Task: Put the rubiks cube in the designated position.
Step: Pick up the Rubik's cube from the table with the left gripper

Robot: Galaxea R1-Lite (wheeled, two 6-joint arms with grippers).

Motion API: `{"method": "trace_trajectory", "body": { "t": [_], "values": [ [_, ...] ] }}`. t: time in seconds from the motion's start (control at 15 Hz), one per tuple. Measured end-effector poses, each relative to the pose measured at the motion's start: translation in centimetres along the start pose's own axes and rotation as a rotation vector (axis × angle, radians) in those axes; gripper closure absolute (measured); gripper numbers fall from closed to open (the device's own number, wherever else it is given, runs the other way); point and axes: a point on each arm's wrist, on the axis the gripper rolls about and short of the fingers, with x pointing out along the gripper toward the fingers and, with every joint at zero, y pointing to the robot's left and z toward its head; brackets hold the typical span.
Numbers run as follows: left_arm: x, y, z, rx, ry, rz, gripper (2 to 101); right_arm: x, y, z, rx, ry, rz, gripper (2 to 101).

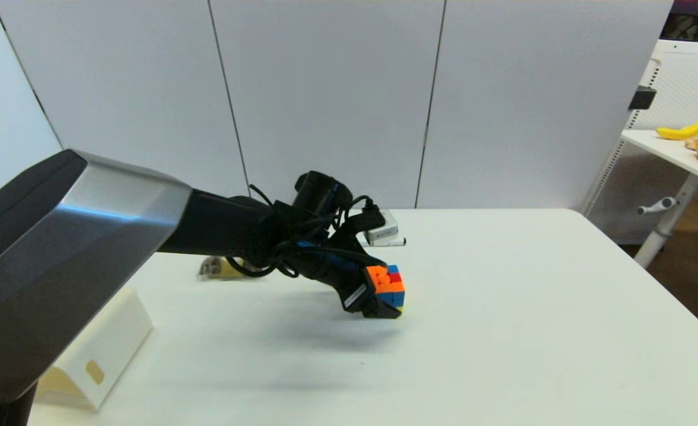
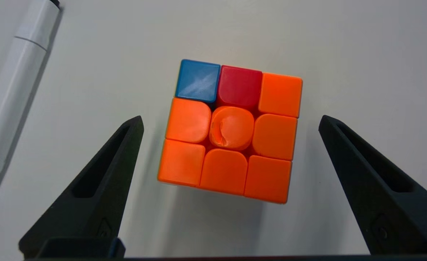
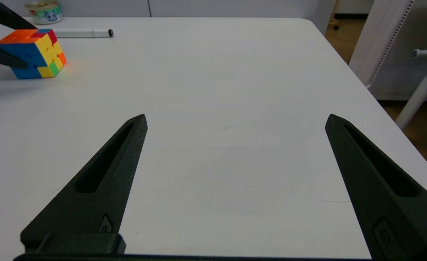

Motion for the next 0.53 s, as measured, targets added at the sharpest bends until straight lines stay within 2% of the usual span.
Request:
{"method": "trace_trajectory", "body": {
  "t": [0.07, 0.27, 0.4, 0.53],
  "values": [
    [0.13, 0.05, -0.13, -0.003, 0.003, -0.001, 5.3, 0.0, 0.0, -0.01, 0.0, 0.0, 0.0, 5.0],
    [0.36, 0.07, -0.34, -0.009, 0.011, -0.006, 32.9, 0.0, 0.0, -0.01, 0.0, 0.0, 0.0, 5.0],
    [0.36, 0.07, -0.36, -0.017, 0.012, -0.006, 46.2, 0.0, 0.0, 0.0, 0.0, 0.0, 0.0, 5.0],
    [0.01, -0.03, -0.06, -0.022, 0.008, -0.004, 46.8, 0.0, 0.0, 0.0, 0.0, 0.0, 0.0, 5.0]
  ]
}}
